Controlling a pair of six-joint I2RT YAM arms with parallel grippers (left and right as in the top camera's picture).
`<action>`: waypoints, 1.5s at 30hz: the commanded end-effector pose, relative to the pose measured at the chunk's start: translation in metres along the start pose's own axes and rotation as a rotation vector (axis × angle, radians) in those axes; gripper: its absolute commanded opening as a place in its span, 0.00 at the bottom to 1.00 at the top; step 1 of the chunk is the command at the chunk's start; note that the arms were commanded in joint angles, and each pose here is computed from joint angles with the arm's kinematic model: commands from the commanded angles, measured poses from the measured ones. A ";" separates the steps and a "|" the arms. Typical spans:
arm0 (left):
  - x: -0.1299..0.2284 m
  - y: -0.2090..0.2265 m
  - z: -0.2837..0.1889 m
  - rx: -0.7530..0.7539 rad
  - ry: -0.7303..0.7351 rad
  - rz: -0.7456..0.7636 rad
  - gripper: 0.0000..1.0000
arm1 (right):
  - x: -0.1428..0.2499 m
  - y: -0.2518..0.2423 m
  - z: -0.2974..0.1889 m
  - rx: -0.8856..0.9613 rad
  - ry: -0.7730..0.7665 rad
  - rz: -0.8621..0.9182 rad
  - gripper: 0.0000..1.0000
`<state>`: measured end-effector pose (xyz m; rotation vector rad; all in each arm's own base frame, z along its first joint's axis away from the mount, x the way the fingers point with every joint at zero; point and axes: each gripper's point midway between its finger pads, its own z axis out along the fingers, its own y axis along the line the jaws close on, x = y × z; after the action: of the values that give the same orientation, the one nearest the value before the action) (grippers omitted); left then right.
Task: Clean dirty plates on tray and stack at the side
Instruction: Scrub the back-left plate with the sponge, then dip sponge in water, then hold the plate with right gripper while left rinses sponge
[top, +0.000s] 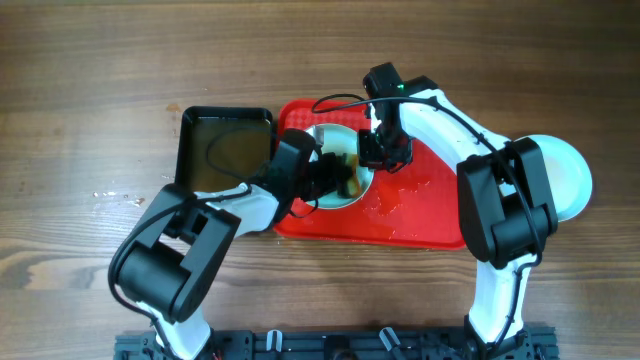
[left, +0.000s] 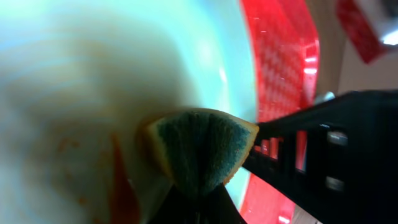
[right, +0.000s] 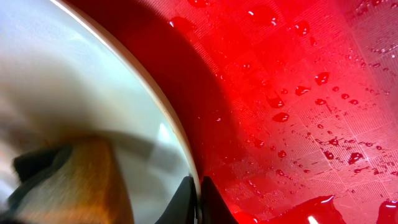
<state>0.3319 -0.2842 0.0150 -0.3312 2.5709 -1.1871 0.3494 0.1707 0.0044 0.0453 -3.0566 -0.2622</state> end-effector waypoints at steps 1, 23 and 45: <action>-0.007 0.019 0.005 -0.071 -0.047 -0.039 0.04 | 0.003 -0.004 0.009 0.034 0.009 -0.018 0.04; -0.073 -0.025 -0.116 -0.224 -0.334 0.507 0.04 | 0.005 -0.005 0.009 0.037 0.016 -0.032 0.04; -0.055 0.159 -0.139 -0.744 -0.038 0.278 0.47 | 0.006 -0.005 0.008 0.039 0.023 -0.031 0.04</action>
<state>0.3260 -0.0686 0.0013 -0.1576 2.7629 -0.1065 0.3504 0.1719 0.0044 0.0615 -3.0620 -0.2668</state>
